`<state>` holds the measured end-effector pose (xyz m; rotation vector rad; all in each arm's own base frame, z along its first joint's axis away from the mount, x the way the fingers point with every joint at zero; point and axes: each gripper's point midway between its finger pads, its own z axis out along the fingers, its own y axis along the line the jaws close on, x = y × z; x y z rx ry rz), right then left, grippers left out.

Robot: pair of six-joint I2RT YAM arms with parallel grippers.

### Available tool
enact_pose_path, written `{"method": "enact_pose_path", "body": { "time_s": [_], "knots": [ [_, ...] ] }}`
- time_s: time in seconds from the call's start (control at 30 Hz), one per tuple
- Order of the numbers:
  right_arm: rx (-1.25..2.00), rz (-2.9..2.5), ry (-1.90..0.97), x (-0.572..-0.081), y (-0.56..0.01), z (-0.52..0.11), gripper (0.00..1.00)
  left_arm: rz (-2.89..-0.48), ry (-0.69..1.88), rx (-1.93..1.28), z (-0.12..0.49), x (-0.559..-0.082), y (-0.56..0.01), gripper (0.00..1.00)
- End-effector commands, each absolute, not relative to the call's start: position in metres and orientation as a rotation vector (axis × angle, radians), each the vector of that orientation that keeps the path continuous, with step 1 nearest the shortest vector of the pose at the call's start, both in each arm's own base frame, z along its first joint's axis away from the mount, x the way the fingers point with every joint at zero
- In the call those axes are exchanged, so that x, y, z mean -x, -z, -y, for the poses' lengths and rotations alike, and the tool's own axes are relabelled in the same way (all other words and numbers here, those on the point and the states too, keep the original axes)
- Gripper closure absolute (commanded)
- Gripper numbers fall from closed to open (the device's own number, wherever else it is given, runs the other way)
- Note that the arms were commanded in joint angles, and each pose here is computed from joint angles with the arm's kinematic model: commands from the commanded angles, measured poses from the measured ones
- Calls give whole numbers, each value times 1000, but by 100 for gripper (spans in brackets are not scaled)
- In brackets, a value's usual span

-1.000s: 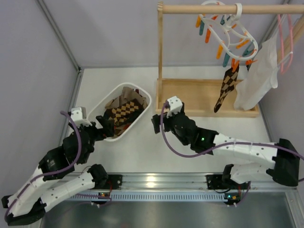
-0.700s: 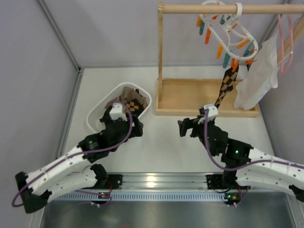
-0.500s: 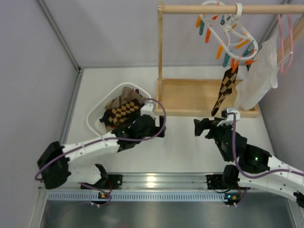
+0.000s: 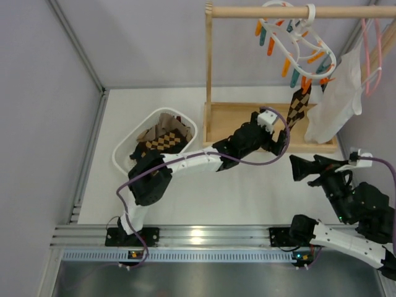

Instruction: Remove the socks clipped to the hanger

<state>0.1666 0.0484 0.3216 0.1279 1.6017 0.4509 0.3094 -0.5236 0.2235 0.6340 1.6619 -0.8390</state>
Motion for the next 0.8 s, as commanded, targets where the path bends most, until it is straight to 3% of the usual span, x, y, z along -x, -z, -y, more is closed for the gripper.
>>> {"method": "enact_pose_path", "body": {
  "time_s": [0.0,0.2,0.23,0.3,0.33,0.37,0.43,0.47,0.6,0.77],
  "knots": [
    [-54,-1563,-541,-154,-327,-45,1,-1477,845,-652,558,-333,-256,1],
    [-46,-1533,-619,-144,-324,-41,0,-1476,800,-609,575,-365,-241,4],
    [-45,-1538,-608,-144,-323,-39,1,-1474,814,-614,576,-366,-240,15],
    [-58,-1538,-590,-146,-323,-37,1,-1469,817,-610,578,-373,-239,26],
    [-64,-1535,-591,-147,-323,-38,0,-1463,819,-620,579,-373,-240,38],
    [-81,-1520,-603,-148,-326,-39,1,-1460,822,-621,580,-373,-241,59],
    [-95,-1496,-634,-148,-329,-41,1,-1466,830,-621,578,-370,-242,79],
    [-95,-1483,-642,-148,-331,-43,1,-1467,838,-623,577,-367,-243,93],
    [-123,-1503,-588,-156,-333,-45,0,-1487,827,-626,563,-362,-243,100],
    [-37,-1634,-386,-176,-321,-71,1,-1543,812,-593,526,-350,-240,100]
  ]
}}
